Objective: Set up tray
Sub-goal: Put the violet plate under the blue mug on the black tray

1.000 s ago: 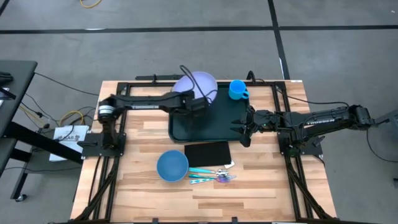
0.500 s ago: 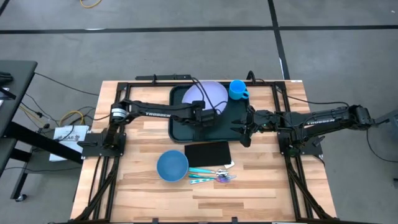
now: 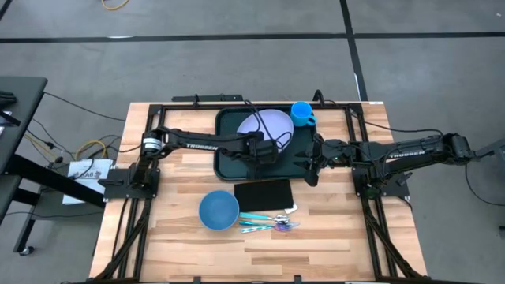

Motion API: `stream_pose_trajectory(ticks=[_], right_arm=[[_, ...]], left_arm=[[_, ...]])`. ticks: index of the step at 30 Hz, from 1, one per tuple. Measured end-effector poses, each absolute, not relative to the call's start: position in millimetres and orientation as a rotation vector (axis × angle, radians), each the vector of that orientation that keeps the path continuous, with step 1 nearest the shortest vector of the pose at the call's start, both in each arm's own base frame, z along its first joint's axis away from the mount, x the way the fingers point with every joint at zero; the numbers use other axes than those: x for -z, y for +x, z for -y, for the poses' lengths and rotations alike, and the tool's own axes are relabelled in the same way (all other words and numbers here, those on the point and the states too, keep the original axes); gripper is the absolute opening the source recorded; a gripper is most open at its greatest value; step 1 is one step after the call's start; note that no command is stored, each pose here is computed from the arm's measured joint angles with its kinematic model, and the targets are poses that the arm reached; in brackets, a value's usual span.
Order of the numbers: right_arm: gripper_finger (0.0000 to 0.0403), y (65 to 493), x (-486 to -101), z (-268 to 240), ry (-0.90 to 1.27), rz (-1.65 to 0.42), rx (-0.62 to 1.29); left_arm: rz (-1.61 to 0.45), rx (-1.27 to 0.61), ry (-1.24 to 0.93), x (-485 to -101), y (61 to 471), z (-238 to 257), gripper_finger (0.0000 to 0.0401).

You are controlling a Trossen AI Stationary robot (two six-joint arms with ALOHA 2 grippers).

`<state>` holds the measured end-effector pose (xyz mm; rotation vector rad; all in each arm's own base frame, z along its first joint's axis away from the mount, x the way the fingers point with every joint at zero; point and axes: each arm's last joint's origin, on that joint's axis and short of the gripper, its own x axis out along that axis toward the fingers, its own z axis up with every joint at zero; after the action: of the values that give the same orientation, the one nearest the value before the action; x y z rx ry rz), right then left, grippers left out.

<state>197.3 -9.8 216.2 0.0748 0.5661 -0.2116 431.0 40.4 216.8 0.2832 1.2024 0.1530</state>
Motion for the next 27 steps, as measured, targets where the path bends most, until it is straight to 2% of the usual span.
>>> stream_pose_trajectory(ticks=[9,27], right_arm=[[0.0127,197,-216,10,0.075,-0.566,0.212],[0.0127,197,-215,10,0.075,-0.58,0.213]], left_arm=[[-1.204,-0.139,0.3,-213,433,-36,0.0002],[-1.305,-0.096,0.352,-167,454,-38,0.0002]])
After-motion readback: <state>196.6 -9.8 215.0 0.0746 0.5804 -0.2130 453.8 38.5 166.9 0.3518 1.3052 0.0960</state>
